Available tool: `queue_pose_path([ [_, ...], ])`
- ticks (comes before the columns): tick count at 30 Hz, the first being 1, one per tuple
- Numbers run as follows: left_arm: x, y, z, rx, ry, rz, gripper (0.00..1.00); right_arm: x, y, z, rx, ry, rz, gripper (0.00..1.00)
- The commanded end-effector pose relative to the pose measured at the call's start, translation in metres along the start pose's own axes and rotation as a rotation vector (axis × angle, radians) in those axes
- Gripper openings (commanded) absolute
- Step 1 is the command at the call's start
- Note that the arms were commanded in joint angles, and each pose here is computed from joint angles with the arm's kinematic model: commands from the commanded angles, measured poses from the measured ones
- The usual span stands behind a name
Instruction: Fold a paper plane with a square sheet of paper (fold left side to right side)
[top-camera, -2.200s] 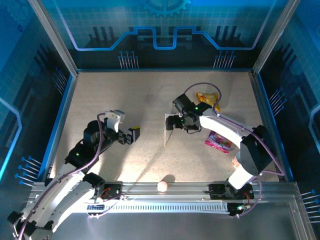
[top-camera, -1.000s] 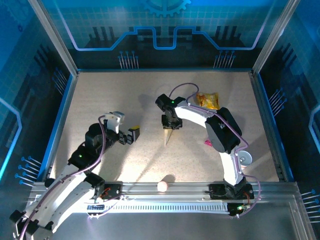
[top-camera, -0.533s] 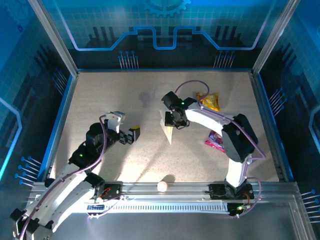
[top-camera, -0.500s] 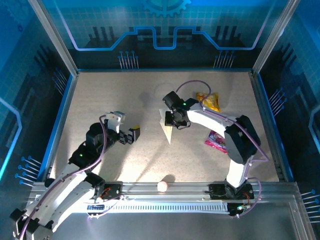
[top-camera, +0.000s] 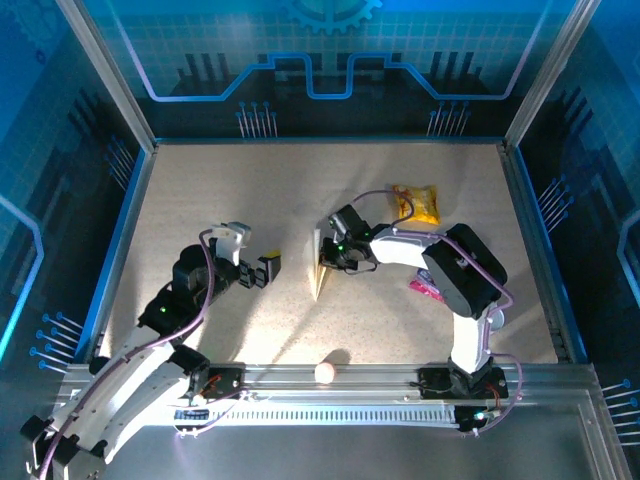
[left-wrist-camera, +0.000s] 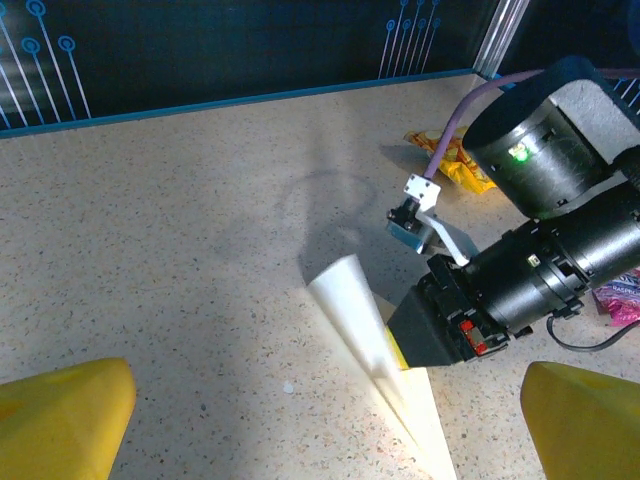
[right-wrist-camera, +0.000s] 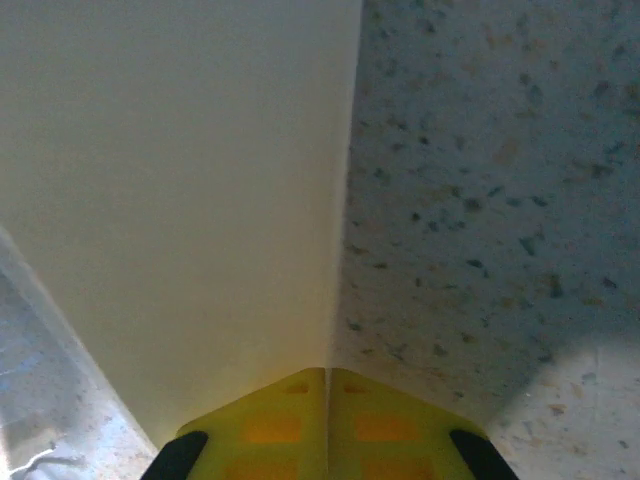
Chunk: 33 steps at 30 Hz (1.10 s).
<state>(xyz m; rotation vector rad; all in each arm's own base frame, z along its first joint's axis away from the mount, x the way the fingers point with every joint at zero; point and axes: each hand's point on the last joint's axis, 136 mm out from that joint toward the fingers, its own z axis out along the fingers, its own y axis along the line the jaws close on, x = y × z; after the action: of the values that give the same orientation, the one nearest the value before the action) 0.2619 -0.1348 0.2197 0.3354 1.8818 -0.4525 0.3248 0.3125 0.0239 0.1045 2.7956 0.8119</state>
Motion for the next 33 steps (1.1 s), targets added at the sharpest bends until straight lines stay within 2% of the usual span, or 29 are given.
queue_pose_path([
  [1, -0.002, 0.000, 0.000, 0.003, -0.012, 0.009, 1.00, -0.008, -0.001, -0.004, -0.018, -0.029, 0.012, 0.03],
  [6, -0.003, 0.000, 0.001, 0.003, -0.011, 0.010, 1.00, -0.006, -0.012, -0.013, 0.019, -0.039, 0.005, 0.09],
  [16, -0.001, 0.000, 0.001, 0.004, -0.006, 0.009, 1.00, -0.010, -0.011, -0.023, 0.041, -0.049, -0.021, 0.23],
  [21, -0.002, 0.000, 0.001, 0.004, -0.009, 0.010, 1.00, -0.012, -0.014, -0.040, 0.093, -0.061, -0.035, 0.37],
  [26, -0.001, 0.001, 0.001, 0.002, -0.005, 0.011, 1.00, -0.008, -0.015, -0.073, 0.180, -0.054, -0.058, 0.51],
  [29, -0.001, 0.001, 0.001, 0.000, -0.005, 0.014, 1.00, 0.002, -0.007, -0.085, 0.200, -0.017, -0.073, 0.55],
  [33, -0.002, 0.001, 0.001, -0.002, -0.006, 0.016, 1.00, 0.017, 0.011, -0.078, 0.201, 0.040, -0.096, 0.55],
])
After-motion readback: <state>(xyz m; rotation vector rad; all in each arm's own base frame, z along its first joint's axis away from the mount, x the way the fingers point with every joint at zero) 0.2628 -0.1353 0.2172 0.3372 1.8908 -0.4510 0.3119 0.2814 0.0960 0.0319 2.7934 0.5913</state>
